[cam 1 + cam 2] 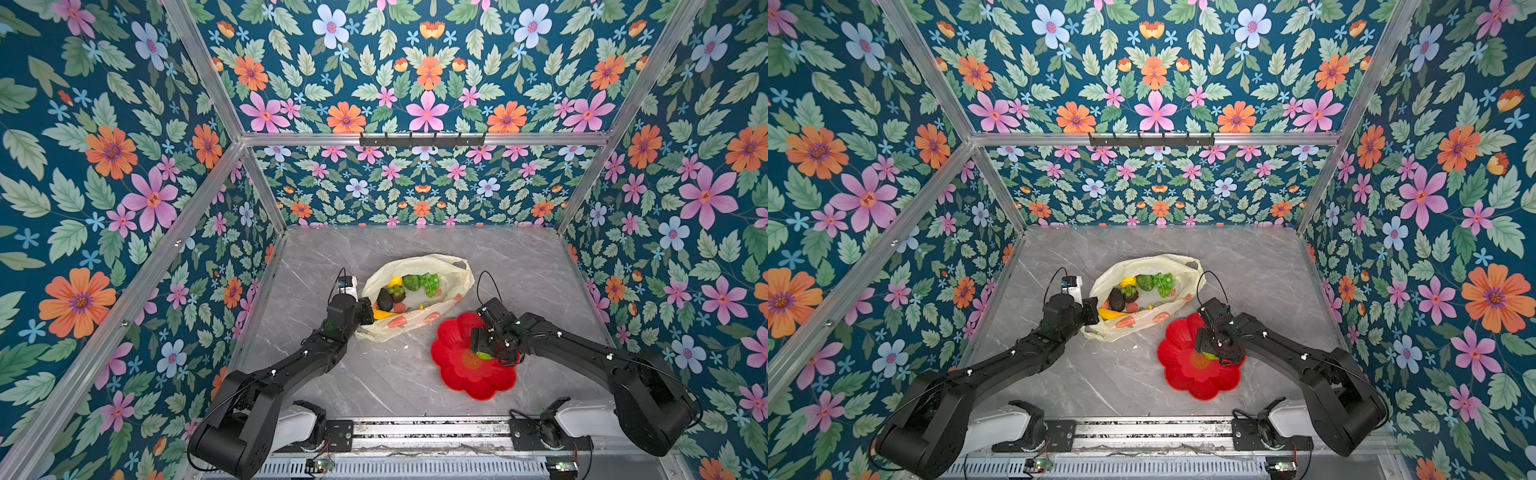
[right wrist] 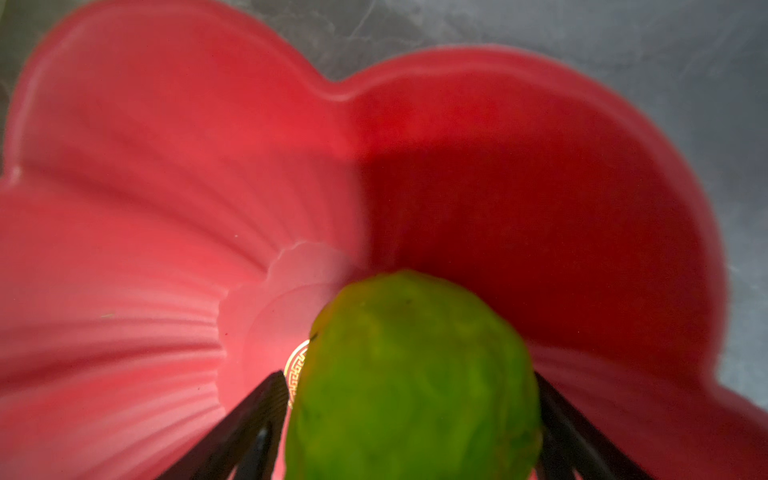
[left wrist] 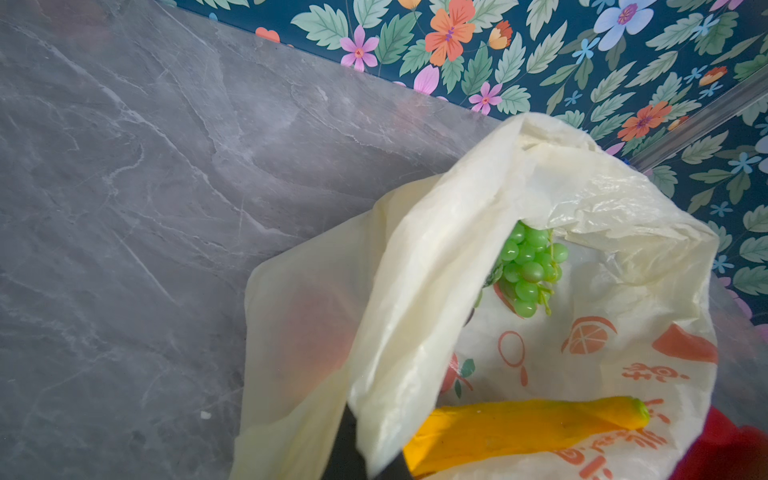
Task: Take the fake fruits out of the plastic bag
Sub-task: 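Open the right gripper to drop the custard apple into the bowl, then move the right gripper back into the bag toward the avocado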
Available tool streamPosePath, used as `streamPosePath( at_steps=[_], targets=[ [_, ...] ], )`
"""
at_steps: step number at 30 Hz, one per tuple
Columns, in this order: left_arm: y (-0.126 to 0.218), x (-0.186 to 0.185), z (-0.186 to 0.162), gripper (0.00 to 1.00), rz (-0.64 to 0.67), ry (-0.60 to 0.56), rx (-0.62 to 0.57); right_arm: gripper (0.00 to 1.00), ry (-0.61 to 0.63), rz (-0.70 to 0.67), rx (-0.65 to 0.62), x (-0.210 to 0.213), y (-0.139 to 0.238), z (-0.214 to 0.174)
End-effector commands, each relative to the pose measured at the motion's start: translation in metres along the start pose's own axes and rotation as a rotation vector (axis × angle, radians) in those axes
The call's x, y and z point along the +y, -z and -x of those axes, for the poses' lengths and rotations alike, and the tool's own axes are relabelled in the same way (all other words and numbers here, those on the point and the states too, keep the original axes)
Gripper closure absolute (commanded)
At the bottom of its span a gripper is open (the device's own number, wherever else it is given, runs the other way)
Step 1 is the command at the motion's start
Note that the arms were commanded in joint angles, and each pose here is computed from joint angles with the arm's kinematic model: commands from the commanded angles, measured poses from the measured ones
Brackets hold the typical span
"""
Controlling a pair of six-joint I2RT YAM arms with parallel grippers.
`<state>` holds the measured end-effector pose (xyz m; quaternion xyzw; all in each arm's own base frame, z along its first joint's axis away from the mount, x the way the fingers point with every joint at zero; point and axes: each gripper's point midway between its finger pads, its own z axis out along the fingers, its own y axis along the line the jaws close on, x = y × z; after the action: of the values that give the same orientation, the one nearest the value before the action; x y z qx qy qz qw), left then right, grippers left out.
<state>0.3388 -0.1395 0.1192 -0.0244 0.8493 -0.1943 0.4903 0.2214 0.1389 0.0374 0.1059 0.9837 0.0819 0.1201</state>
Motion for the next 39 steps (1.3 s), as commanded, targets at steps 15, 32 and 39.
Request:
streamPosePath(
  at_steps=[15,32,39],
  targets=[
    [-0.001,-0.002,0.003,1.00,-0.005,-0.011,-0.008,0.13,0.049,0.069,-0.201,0.023,0.074,0.046],
    [-0.003,0.014,0.000,1.00,0.074,0.032,-0.002,0.33,0.309,0.332,-0.254,0.196,0.101,0.099],
    [-0.003,0.010,0.000,1.00,0.054,0.028,0.002,0.37,0.336,0.314,-0.216,0.233,0.063,0.114]
  ],
)
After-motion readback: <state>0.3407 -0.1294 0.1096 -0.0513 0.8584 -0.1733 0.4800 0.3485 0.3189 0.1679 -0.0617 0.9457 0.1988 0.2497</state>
